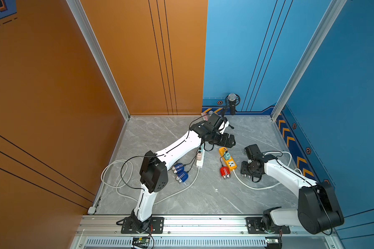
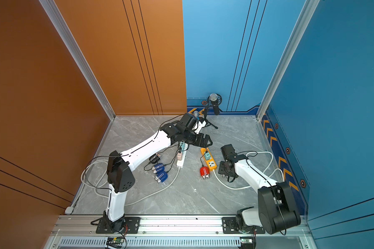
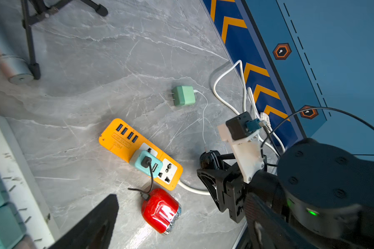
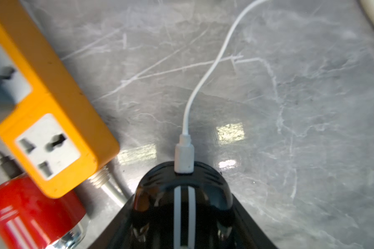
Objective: Unplug the electric shaver
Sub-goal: Pick up the electric shaver from the center of the board, then remove the charging cable from the electric shaver.
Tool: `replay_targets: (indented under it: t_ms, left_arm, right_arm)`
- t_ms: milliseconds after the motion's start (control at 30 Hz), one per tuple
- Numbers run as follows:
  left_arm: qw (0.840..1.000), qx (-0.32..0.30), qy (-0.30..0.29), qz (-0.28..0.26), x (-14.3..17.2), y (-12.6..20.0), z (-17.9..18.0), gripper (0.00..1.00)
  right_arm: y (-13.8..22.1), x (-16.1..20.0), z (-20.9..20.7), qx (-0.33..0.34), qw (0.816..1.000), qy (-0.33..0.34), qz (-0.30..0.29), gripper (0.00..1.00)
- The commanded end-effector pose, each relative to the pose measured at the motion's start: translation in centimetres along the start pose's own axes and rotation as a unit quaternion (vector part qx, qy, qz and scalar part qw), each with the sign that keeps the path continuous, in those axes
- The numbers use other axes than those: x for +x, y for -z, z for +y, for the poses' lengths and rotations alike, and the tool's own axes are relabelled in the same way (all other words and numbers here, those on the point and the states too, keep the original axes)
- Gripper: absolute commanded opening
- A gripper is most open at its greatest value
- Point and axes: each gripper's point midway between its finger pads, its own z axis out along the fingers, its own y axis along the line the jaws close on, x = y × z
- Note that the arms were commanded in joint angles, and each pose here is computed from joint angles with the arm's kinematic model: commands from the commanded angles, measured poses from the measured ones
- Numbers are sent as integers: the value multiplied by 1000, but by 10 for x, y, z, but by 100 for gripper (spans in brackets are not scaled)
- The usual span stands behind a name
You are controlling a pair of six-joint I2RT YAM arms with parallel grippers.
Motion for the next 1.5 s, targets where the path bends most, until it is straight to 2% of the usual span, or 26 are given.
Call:
replay_targets:
  t_ms: [0, 267, 600, 733, 767, 867, 1100, 1367, 1467]
  left_arm:
    - [998, 57, 13, 32, 9, -7, -27, 94]
    - [989, 101, 75, 80, 25, -33, -50, 92]
    - [982, 100, 120, 109, 39, -63, -53, 89]
    - [981, 91, 137, 104, 40, -70, -51, 87]
    - [980, 90, 146, 105, 41, -73, -48, 82]
    - [974, 101, 176, 104, 43, -79, -46, 78]
    - [973, 112, 167, 113, 56, -89, -60, 73]
    - [968, 139, 173, 118, 65, -100, -67, 66]
    - [968, 142, 173, 114, 65, -100, -66, 60]
  right_arm:
    - [12, 14, 2, -29, 999, 27, 3, 47]
    - [27, 23, 8, -74, 996, 41, -23, 45]
    - [47, 14, 28, -144, 984, 59, -84, 45]
    - [50, 14, 29, -155, 981, 62, -99, 45]
    - [51, 13, 29, -155, 980, 61, -105, 45]
    - [56, 11, 29, -164, 977, 61, -125, 45]
    - [65, 9, 35, -192, 967, 64, -155, 45]
    - [65, 8, 39, -208, 966, 58, -143, 45]
    - [67, 8, 38, -208, 967, 56, -136, 45]
